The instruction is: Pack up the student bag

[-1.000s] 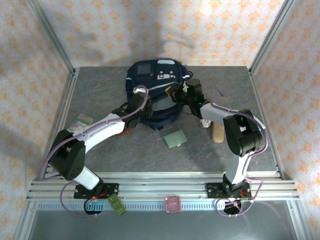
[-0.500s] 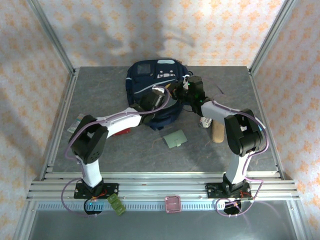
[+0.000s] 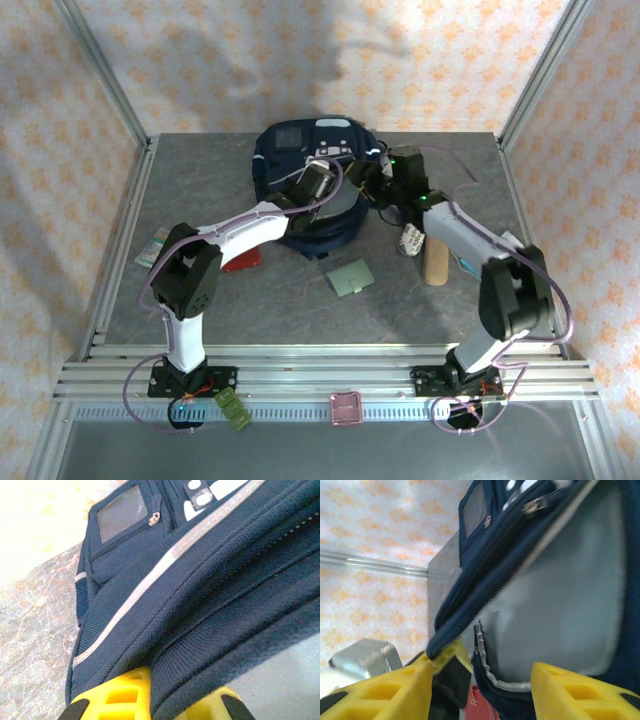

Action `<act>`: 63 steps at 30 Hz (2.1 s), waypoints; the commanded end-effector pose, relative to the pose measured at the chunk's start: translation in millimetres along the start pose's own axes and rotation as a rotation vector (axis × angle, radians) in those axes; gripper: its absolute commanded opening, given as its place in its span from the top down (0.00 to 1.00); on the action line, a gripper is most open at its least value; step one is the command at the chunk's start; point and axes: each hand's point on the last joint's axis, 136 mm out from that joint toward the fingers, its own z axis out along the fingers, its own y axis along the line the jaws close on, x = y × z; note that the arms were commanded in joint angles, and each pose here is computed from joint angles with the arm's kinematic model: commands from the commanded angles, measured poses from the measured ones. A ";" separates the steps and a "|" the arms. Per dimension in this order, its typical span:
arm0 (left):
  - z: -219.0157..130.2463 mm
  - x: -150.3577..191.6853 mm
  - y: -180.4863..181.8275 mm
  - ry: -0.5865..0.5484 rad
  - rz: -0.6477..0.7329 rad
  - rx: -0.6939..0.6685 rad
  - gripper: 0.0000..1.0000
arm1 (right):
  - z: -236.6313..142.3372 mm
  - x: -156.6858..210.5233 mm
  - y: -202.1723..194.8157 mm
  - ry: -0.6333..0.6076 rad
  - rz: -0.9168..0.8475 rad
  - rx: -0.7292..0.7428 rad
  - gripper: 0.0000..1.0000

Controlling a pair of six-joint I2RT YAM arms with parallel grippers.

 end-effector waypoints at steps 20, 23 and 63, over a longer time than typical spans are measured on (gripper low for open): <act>-53.5 -74.5 39.0 -0.133 -0.291 0.061 1.00 | -67.1 28.2 -197.4 -0.121 -0.020 0.782 0.21; -56.0 -78.4 38.4 -0.136 -0.294 0.075 1.00 | -65.0 31.1 -208.7 -0.124 -0.010 0.816 0.20; -88.9 -120.8 41.3 -0.212 -0.481 0.315 1.00 | 17.9 104.1 -10.4 0.216 -0.546 0.188 0.63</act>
